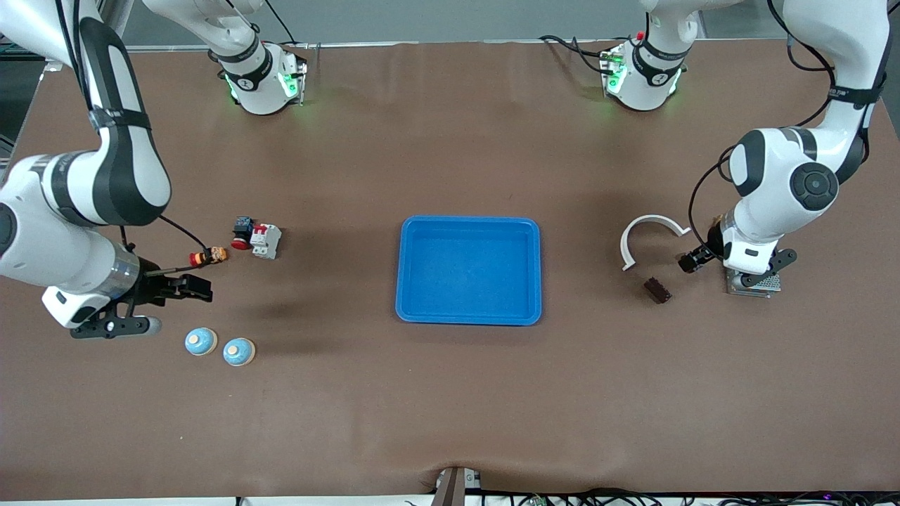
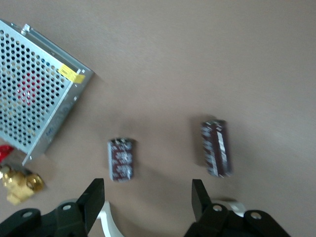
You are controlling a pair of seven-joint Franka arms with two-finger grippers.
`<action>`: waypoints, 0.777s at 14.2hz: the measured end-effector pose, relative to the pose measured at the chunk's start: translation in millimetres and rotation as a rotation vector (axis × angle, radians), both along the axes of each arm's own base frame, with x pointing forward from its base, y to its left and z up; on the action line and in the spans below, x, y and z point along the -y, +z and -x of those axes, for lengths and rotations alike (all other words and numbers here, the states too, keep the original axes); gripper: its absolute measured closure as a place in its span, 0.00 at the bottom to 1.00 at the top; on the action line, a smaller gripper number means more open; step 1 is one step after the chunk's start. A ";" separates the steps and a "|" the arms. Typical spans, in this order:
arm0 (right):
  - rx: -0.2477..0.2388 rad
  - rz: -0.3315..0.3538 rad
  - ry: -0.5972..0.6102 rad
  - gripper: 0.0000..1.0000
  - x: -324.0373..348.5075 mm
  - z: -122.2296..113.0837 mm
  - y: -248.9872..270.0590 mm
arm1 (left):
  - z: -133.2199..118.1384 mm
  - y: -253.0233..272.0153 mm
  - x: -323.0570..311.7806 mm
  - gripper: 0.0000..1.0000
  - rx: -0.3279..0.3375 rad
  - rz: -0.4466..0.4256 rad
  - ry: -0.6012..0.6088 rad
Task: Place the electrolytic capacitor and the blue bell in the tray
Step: 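Grasp a brown capacitor with the left gripper and lift it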
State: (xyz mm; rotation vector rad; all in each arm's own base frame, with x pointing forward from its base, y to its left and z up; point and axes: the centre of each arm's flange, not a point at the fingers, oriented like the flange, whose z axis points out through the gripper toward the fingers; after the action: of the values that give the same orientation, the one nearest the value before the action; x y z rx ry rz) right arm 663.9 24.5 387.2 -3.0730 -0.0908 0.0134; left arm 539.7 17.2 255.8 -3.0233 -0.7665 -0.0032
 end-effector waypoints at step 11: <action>-0.009 0.002 0.030 0.00 -25.3 -19.9 -76.8 | 5.6 -47.2 -19.8 0.36 -0.035 -0.006 0.003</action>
State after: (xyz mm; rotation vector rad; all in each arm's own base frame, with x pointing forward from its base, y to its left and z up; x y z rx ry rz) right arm 683.7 49.7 310.5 -3.0735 -0.1362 0.0291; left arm 534.2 37.0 208.7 -3.0076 -0.7666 0.0475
